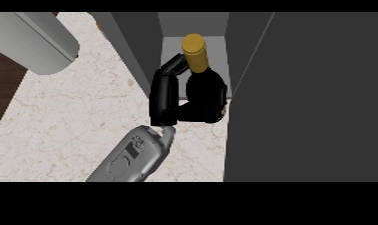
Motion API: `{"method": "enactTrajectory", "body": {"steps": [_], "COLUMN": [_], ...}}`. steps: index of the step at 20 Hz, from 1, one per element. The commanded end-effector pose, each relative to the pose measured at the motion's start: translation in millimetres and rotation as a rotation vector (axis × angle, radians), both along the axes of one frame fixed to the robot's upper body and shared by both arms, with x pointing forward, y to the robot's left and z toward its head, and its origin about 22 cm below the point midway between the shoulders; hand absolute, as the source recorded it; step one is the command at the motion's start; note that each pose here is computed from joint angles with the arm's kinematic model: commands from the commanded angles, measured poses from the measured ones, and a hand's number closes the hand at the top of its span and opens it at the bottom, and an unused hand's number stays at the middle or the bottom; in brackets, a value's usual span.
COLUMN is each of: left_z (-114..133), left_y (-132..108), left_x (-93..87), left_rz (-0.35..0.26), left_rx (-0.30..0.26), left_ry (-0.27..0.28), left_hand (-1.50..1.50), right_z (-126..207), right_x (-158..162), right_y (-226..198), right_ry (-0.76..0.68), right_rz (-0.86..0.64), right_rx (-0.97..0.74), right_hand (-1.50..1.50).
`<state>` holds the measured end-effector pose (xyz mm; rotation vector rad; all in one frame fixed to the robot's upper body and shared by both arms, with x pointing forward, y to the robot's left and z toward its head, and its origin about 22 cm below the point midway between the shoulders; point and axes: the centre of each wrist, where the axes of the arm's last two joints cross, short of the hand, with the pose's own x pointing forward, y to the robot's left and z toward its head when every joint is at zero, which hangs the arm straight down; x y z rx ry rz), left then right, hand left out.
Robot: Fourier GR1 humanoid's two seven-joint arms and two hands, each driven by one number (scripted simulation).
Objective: Pick up the wine, place it into the cabinet and close the cabinet
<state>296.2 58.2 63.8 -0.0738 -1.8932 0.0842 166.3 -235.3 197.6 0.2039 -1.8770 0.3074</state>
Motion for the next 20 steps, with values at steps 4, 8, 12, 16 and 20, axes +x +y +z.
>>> {"method": "enactTrajectory", "body": {"steps": [4, 8, 12, 16, 20], "left_z": [-22, -22, -27, -31, -22], "left_y": [12, 4, 23, 28, 28], "left_x": [15.5, 24.6, 42.4, 43.0, 37.1], "left_rz": [0.028, 0.078, 0.095, 0.108, 0.094], "left_rx": [0.057, 0.049, 0.029, 0.018, 0.024], "left_ry": [-0.012, -0.037, -0.033, -0.034, 0.009], "left_hand": [1.5, 1.5, 1.5, 1.5, 1.5], "right_z": [7, 7, 7, 5, 16], "right_x": [-33, -26, -30, -19, -31], "right_y": [-2, 0, -3, -1, 8], "right_ry": [-0.066, -0.056, -0.069, -0.045, -0.038], "right_rz": [0.029, 0.045, 0.031, 0.024, 0.024], "right_rx": [0.04, 0.036, 0.054, 0.043, 0.043], "right_hand": [-1.5, -1.5, -1.5, -1.5, -1.5]}}
